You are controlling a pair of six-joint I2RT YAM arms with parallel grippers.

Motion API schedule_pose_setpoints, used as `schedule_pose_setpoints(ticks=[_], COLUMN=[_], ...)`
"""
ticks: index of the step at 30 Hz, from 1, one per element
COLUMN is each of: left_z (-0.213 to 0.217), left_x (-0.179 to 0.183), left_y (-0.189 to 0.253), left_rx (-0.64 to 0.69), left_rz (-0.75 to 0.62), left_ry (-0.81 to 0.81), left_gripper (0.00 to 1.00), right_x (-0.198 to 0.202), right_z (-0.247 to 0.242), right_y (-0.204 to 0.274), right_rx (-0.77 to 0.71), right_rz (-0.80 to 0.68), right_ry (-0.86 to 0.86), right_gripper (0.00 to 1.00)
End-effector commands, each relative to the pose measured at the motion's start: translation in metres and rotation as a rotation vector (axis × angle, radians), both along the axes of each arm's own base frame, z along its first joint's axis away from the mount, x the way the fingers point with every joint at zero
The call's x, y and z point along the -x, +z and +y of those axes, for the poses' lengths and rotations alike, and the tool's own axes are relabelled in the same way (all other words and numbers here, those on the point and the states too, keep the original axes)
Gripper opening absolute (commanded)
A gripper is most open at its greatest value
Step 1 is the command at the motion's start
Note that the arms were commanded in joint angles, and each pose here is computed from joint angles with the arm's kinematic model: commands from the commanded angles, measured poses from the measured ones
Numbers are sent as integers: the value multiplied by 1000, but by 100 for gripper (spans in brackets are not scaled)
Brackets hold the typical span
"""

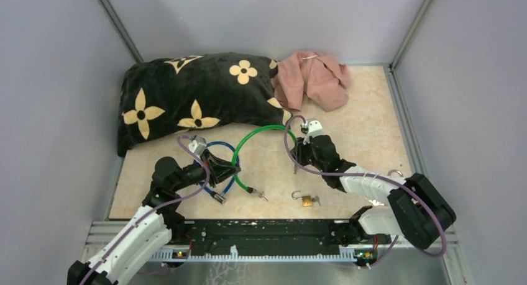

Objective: Lock with the key
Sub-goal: Pick up the lock from the center of the board, then lock the lock.

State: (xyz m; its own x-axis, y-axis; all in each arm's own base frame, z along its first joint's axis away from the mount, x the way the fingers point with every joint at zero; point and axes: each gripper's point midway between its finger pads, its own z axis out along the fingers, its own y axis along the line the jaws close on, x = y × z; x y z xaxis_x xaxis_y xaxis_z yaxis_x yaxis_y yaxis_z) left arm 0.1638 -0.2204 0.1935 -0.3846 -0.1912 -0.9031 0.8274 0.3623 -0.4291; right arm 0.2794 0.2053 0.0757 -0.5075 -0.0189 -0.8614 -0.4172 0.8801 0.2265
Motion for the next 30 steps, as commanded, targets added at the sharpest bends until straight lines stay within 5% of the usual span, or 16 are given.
schedule_pose_setpoints(ticks=[1, 4, 8, 18, 26, 30], left_z=[1, 1, 5, 30, 56, 73], left_x=[0, 0, -1, -37, -54, -62], left_y=[28, 27, 22, 18, 54, 58], left_rx=[62, 58, 40, 0, 16, 17], left_rz=[-99, -88, -70, -126, -361, -373], left_ry=[4, 5, 34, 291, 457, 567], left_gripper=[0, 0, 0, 7, 16, 18], right_x=[-19, -20, -26, 5, 37, 38], right_z=[8, 10, 14, 50, 89, 93], right_y=[17, 18, 61, 285, 368, 393], right_rx=[-66, -74, -96, -324, -376, -384], right_rz=[-50, -42, -96, -392, -509, -542], right_ry=[-11, -7, 0, 137, 245, 270], right_gripper=[30, 0, 0, 0, 0, 0])
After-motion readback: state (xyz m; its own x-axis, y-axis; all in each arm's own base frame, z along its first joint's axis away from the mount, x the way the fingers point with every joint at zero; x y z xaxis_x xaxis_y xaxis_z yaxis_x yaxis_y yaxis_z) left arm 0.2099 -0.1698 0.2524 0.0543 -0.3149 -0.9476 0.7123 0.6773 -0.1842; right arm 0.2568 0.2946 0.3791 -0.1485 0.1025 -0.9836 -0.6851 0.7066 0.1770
